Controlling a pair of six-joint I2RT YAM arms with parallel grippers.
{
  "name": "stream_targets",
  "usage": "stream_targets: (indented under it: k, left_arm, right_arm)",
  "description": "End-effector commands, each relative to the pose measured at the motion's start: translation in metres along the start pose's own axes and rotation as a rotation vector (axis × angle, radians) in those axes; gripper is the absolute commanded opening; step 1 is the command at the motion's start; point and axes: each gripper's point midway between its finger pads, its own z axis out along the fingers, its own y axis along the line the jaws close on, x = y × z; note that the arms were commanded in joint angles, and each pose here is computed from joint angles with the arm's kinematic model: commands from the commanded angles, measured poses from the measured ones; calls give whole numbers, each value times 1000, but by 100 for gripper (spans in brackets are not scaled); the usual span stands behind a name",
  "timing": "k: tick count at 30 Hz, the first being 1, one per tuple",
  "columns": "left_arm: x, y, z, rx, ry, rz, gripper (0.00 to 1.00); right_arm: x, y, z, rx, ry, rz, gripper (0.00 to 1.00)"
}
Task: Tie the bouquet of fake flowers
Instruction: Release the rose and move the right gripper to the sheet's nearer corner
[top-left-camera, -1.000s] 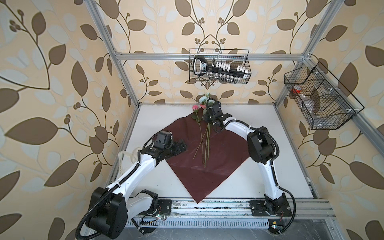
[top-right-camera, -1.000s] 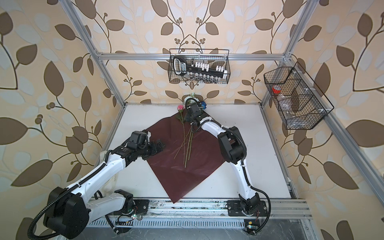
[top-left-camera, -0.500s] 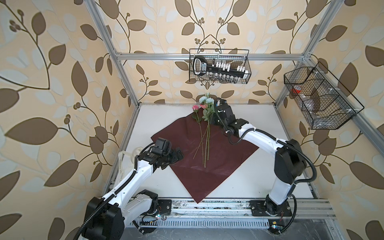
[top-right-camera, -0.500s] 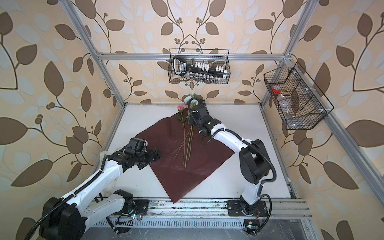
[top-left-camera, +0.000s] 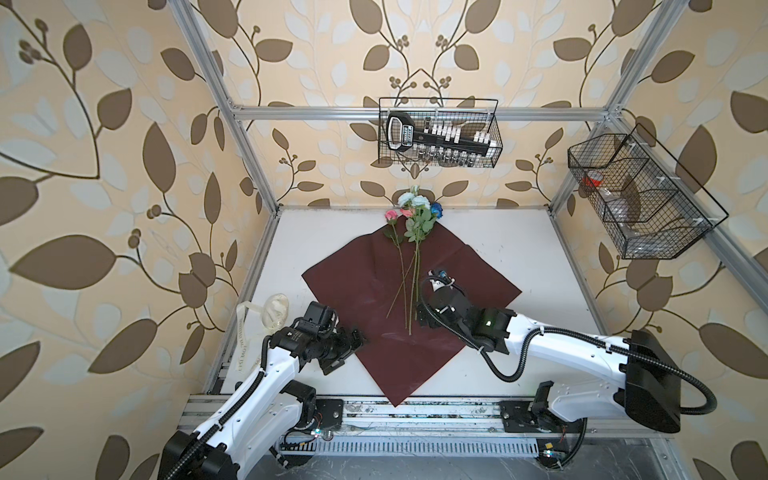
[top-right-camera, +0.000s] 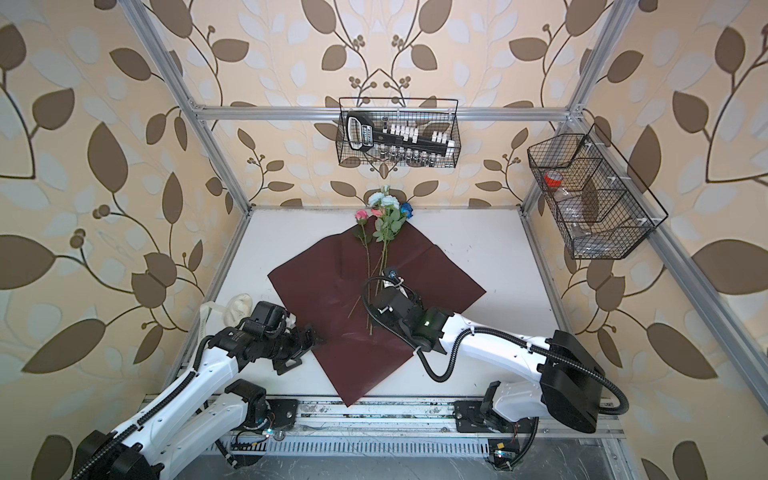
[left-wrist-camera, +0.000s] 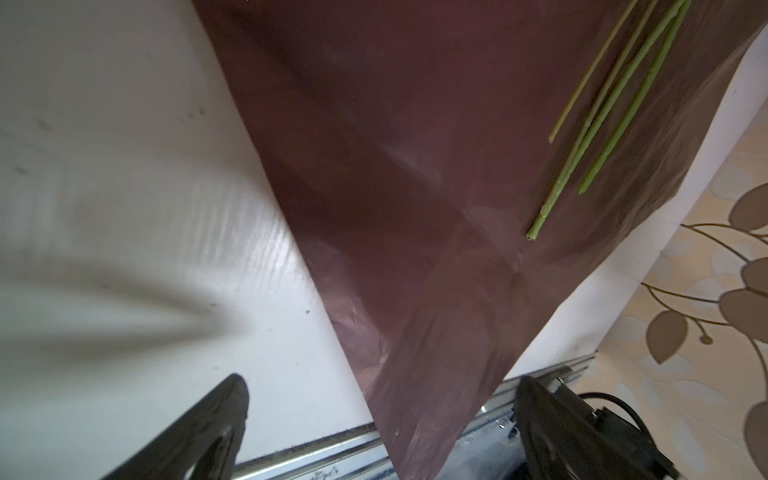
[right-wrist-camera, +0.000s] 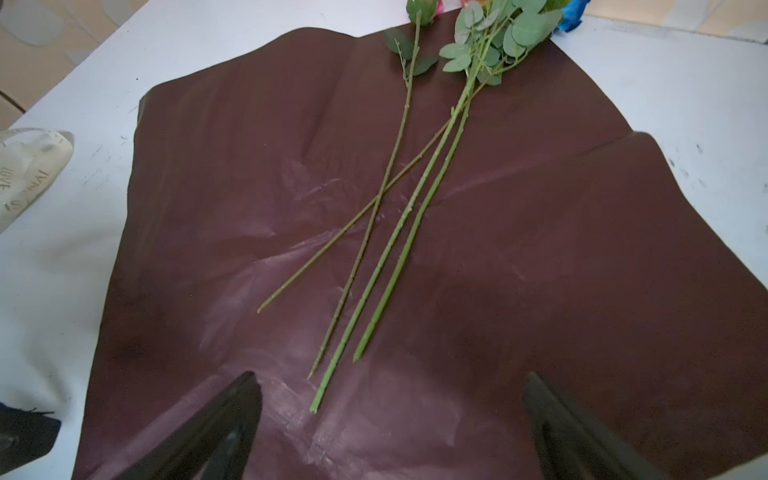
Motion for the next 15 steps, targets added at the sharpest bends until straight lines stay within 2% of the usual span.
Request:
stream_targets:
  k: [1, 8, 15]
  left_arm:
    - [15, -15, 4, 108, 77, -32, 99]
    - [33, -5, 22, 170, 160, -105, 99]
    - [32, -25, 27, 238, 129, -17, 99]
  right_arm:
    - [4, -17, -10, 66, -30, 36, 100]
    - [4, -32, -17, 106, -68, 75, 99]
    - [5, -36, -13, 142, -70, 67, 100]
